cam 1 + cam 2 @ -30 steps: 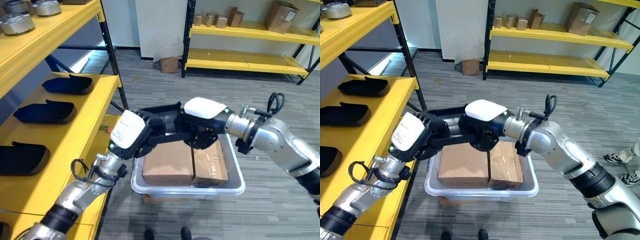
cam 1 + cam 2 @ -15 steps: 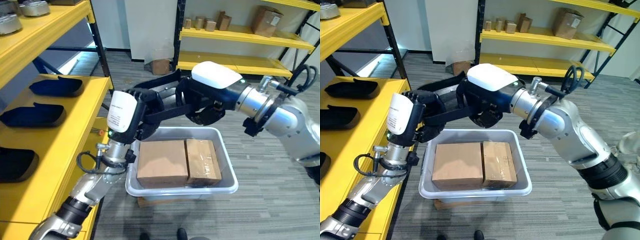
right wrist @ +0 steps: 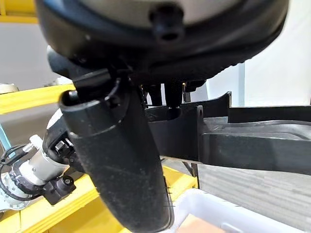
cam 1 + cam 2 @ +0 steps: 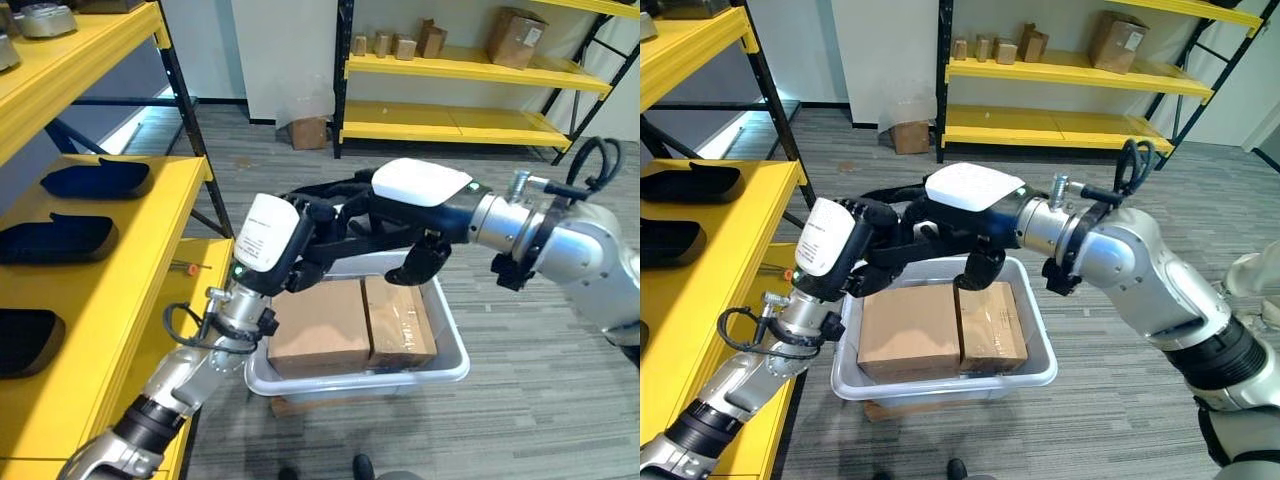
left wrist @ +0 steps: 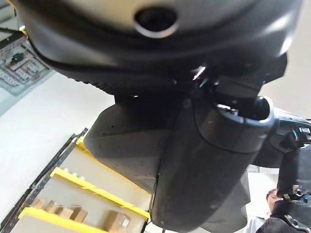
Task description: Move parts from the plastic box to the shelf.
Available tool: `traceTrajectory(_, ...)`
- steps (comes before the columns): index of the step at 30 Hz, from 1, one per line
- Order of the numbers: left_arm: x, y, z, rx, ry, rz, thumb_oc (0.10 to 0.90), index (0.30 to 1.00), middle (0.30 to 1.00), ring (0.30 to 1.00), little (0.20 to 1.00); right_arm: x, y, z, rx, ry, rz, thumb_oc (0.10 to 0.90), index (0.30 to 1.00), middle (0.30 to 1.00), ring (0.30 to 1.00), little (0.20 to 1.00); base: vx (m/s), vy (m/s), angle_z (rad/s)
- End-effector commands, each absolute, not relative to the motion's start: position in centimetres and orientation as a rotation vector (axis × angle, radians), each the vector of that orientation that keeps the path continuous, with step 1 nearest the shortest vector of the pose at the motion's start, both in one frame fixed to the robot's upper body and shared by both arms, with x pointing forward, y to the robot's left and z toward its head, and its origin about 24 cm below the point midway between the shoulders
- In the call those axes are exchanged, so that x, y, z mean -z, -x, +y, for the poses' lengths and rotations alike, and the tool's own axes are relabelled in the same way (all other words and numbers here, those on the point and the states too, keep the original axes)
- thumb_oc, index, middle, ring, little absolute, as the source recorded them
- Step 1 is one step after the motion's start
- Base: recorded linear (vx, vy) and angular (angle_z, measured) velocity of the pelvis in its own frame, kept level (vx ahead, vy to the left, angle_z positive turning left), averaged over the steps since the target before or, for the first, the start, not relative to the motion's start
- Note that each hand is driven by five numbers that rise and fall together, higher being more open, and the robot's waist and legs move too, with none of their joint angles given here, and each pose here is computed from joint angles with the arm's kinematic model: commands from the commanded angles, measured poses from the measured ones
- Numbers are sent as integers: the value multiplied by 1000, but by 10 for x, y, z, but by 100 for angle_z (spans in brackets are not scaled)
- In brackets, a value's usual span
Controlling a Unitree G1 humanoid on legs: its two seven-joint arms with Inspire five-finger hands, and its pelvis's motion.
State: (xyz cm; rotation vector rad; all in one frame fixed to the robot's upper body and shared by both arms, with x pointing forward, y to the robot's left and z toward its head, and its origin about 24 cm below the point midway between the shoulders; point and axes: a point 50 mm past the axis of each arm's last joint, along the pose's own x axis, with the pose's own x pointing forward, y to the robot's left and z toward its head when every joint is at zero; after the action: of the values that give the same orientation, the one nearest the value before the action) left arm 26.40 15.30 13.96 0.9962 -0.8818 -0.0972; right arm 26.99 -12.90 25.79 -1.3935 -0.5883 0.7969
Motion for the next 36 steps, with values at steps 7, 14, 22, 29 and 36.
traceTrajectory(7,-160,-262,150,143,-762,-921,400,300,300,300,300,-283,-238,-123,-680,1284,-920,900,1000,1000,1000,1000,3,-7,-2)
traceTrajectory(14,-130,-260,169,123,-715,-696,400,300,300,300,300,-291,-244,-149,-274,1165,-997,900,1000,1000,1000,1000,0,-3,-4)
traceTrajectory(22,-122,-256,170,119,-706,-665,400,300,300,300,300,-287,-253,-166,-84,1016,-963,900,1000,1000,1000,1000,0,-3,-1)
traceTrajectory(29,-124,-257,169,118,-710,-658,400,300,300,300,300,-287,-254,-166,-73,956,-948,900,1000,1000,1000,1000,0,0,0)
traceTrajectory(36,-126,-256,177,40,-739,-669,400,300,300,300,300,-279,-253,-187,59,773,-926,900,1000,1000,1000,1000,1,-12,0)
